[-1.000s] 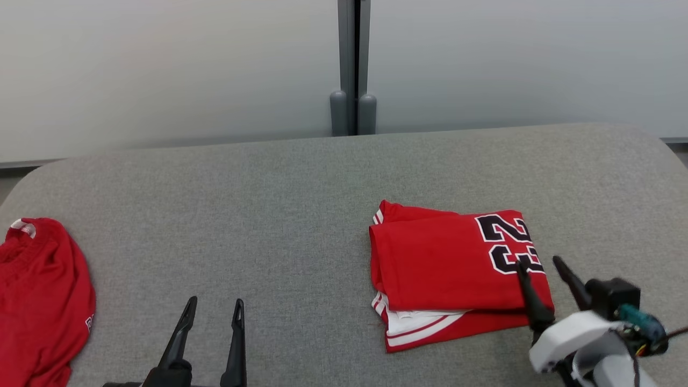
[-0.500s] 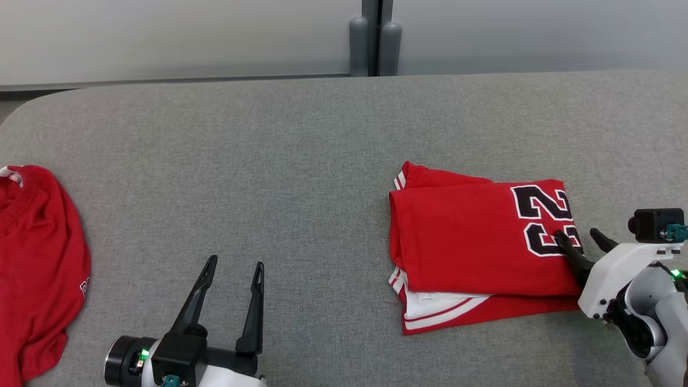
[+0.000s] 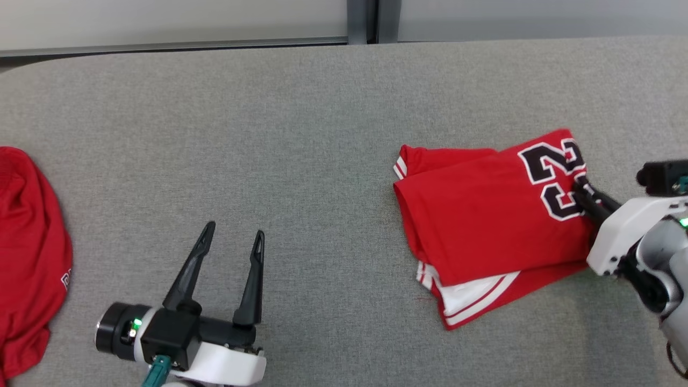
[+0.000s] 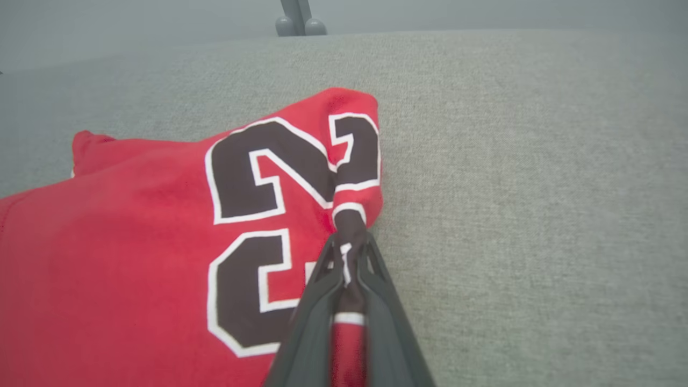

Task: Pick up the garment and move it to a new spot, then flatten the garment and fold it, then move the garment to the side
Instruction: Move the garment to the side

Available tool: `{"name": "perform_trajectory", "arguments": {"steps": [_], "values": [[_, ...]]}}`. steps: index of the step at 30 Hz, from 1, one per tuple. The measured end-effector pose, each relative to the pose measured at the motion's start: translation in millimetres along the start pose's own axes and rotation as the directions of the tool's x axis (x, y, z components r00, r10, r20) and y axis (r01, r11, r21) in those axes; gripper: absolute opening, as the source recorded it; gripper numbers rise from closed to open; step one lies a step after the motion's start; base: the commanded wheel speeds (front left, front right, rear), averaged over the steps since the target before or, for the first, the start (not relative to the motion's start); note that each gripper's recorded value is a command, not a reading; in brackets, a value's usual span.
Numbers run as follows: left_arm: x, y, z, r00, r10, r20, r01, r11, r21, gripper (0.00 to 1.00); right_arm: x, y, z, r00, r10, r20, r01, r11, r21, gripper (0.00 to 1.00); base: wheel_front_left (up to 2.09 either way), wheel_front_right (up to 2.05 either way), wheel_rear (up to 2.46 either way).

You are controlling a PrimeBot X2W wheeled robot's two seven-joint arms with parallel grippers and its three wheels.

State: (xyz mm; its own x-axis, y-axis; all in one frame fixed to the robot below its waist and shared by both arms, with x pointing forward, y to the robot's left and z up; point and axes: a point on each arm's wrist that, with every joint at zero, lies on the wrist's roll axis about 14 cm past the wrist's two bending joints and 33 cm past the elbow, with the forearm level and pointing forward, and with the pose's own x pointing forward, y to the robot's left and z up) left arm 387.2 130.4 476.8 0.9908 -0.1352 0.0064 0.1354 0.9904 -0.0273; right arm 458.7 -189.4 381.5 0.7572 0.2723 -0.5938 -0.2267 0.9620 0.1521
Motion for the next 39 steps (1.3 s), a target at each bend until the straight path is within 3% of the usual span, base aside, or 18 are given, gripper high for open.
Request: {"name": "perform_trajectory", "arguments": {"steps": [12, 21, 33, 34, 35, 39], "values": [[59.5, -24.3, 28.1, 0.977, -0.154, 0.15, 0.15, 0.988, 0.039, 1.0, 23.2, -103.7, 89.5, 0.958, -0.206, 0.2, 0.226, 0.971, -0.08, 0.0, 0.0, 0.0, 0.0], [87.0, -43.2, 14.2, 0.955, -0.238, 0.176, 0.24, 0.971, 0.006, 1.0, 8.7, -201.4, 103.2, 0.881, -0.417, 0.225, 0.454, 0.879, -0.147, 0.0, 0.0, 0.0, 0.0], [102.0, -51.1, -8.4, 0.945, -0.284, 0.159, 0.288, 0.958, 0.002, 1.0, -13.7, -257.9, 119.6, 0.799, -0.543, 0.258, 0.599, 0.756, -0.263, 0.0, 0.0, 0.0, 0.0], [102.4, -50.2, -8.8, 0.946, -0.283, 0.158, 0.286, 0.958, 0.004, 1.0, -14.9, -260.4, 121.5, 0.791, -0.552, 0.263, 0.61, 0.744, -0.274, 0.15, 0.0, 0.0, 0.0], [102.6, -49.6, -9.3, 0.947, -0.281, 0.156, 0.283, 0.959, 0.006, 1.0, -15.8, -262.3, 123.9, 0.784, -0.559, 0.27, 0.62, 0.734, -0.278, 1.0, 0.0, 0.0, 0.0], [100.6, -47.8, -6.9, 0.951, -0.267, 0.153, 0.27, 0.963, 0.003, 1.0, -14.2, -257.9, 134.1, 0.768, -0.558, 0.314, 0.639, 0.699, -0.322, 1.0, 0.0, 0.0, 0.0]]}}
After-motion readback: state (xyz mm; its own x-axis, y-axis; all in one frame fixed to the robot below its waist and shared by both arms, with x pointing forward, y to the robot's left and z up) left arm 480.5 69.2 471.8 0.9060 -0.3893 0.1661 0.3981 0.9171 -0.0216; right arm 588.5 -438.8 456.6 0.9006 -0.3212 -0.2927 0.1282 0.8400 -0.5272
